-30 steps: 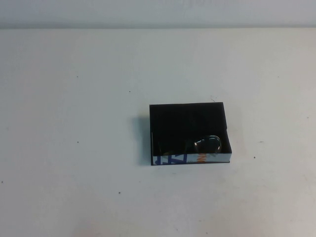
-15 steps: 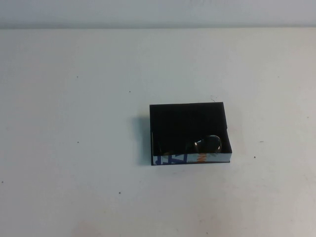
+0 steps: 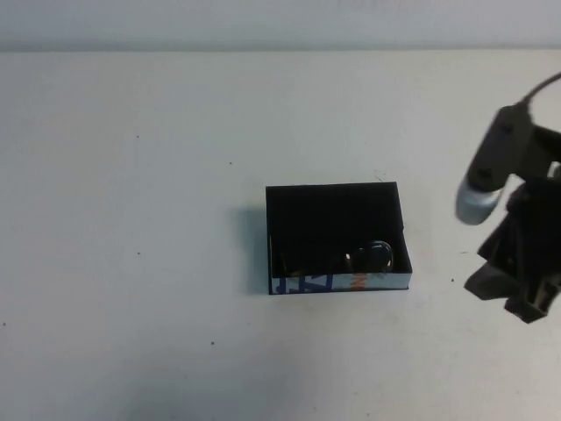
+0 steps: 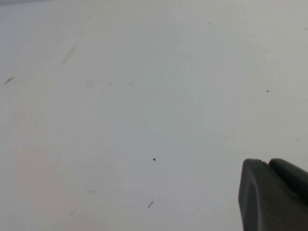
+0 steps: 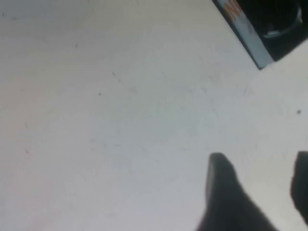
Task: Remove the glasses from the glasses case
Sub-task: Pick up the glasses from the glasses case
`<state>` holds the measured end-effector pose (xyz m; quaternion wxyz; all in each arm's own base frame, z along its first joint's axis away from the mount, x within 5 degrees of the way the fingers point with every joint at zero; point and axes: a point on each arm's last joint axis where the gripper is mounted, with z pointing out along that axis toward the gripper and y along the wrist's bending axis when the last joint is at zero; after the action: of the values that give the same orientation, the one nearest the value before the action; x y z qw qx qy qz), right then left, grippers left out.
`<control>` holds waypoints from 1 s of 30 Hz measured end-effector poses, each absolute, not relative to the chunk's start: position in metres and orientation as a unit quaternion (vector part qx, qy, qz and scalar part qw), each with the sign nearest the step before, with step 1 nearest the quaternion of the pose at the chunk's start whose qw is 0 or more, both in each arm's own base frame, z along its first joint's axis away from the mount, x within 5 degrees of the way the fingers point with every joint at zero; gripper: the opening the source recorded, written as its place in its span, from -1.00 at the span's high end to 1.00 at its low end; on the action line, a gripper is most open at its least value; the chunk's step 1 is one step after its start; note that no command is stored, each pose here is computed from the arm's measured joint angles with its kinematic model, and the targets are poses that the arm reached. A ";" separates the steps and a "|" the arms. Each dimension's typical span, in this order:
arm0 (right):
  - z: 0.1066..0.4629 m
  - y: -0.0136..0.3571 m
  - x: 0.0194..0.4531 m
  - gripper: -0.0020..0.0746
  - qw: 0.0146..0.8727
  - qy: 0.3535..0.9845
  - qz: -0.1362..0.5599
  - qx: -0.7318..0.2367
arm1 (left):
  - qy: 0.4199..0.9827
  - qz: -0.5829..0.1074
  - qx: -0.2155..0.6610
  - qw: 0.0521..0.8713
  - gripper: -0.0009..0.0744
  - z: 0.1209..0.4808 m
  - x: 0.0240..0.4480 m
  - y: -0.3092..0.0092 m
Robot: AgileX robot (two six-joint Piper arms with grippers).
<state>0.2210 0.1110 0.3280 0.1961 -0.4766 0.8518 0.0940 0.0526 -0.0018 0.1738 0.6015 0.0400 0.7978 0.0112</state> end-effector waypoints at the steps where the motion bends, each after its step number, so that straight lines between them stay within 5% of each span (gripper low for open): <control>1: 0.324 0.118 0.228 0.15 0.192 0.836 0.083 -0.507 | 0.798 0.011 0.040 0.602 0.99 0.174 0.053 -0.002; 3: 0.318 0.130 0.240 -0.11 0.188 0.800 0.061 -0.567 | 0.798 0.011 0.040 0.602 0.99 0.174 0.053 -0.002; 6: 0.306 0.149 0.259 -0.23 0.181 0.741 0.039 -0.645 | 0.798 0.011 0.040 0.602 0.99 0.174 0.053 -0.002; 17: 0.268 0.199 0.333 0.06 0.144 0.676 0.040 -0.721 | 0.798 0.011 0.040 0.602 0.99 0.174 0.053 -0.002; 30: 0.233 0.234 0.377 0.09 0.152 0.672 0.059 -0.723 | 0.798 0.011 0.040 0.602 0.99 0.174 0.053 -0.002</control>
<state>0.3767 0.2343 0.2328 0.1519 -0.7228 0.6716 0.0588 0.0526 -0.0018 0.1738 0.6015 0.0400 0.7978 0.0112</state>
